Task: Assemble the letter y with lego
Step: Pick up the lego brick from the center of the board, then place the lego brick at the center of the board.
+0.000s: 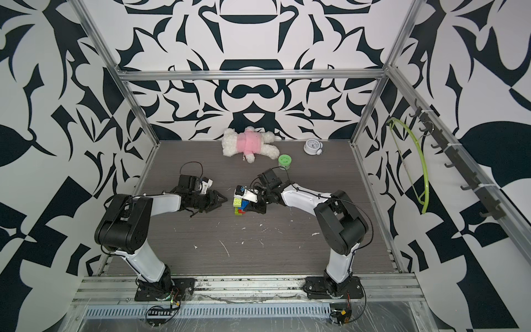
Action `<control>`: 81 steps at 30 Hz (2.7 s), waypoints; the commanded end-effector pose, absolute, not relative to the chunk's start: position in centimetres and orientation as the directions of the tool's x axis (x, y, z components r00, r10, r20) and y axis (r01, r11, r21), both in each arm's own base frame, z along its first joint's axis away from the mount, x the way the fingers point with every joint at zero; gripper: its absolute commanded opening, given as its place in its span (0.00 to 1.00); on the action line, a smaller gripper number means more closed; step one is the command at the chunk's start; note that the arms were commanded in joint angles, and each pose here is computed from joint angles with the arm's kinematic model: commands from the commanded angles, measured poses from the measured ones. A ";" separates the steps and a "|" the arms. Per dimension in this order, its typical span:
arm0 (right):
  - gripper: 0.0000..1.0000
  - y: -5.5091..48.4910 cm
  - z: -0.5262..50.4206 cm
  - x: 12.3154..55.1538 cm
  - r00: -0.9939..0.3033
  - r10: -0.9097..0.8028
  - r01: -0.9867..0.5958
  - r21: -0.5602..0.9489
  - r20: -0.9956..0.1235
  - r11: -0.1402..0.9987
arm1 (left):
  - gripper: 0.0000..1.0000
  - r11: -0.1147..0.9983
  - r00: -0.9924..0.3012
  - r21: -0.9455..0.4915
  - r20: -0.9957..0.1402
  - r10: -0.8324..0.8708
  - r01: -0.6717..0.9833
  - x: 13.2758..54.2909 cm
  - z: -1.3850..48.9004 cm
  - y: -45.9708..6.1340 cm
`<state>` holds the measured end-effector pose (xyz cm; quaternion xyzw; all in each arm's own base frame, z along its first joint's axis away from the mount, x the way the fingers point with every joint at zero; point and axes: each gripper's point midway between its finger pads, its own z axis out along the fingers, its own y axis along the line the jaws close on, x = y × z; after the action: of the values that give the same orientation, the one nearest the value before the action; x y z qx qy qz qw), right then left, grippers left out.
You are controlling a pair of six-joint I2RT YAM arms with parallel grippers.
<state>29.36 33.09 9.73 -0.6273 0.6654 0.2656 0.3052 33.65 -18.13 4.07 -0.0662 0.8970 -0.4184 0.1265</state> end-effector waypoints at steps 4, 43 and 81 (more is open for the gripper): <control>0.31 32.9 15.3 28.0 -0.083 -0.606 -0.997 0.072 -0.791 0.042 | 0.56 0.643 -0.957 -0.766 -0.164 -0.241 -0.030 33.1 4.3 -17.3; 0.30 33.7 11.3 27.5 -0.581 -0.705 -0.656 0.747 -0.406 0.111 | 0.56 0.637 -0.939 -0.769 -0.174 -0.295 -0.058 33.8 4.8 -15.5; 0.48 32.3 7.7 29.4 -0.697 -0.674 -0.480 0.858 -0.246 0.183 | 0.55 0.634 -0.942 -0.770 -0.157 -0.296 -0.071 33.7 4.4 -15.5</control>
<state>29.22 32.36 6.20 -0.3786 0.7692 0.5054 -0.0977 34.45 -15.76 4.92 -0.0958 0.8917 -0.4165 0.1489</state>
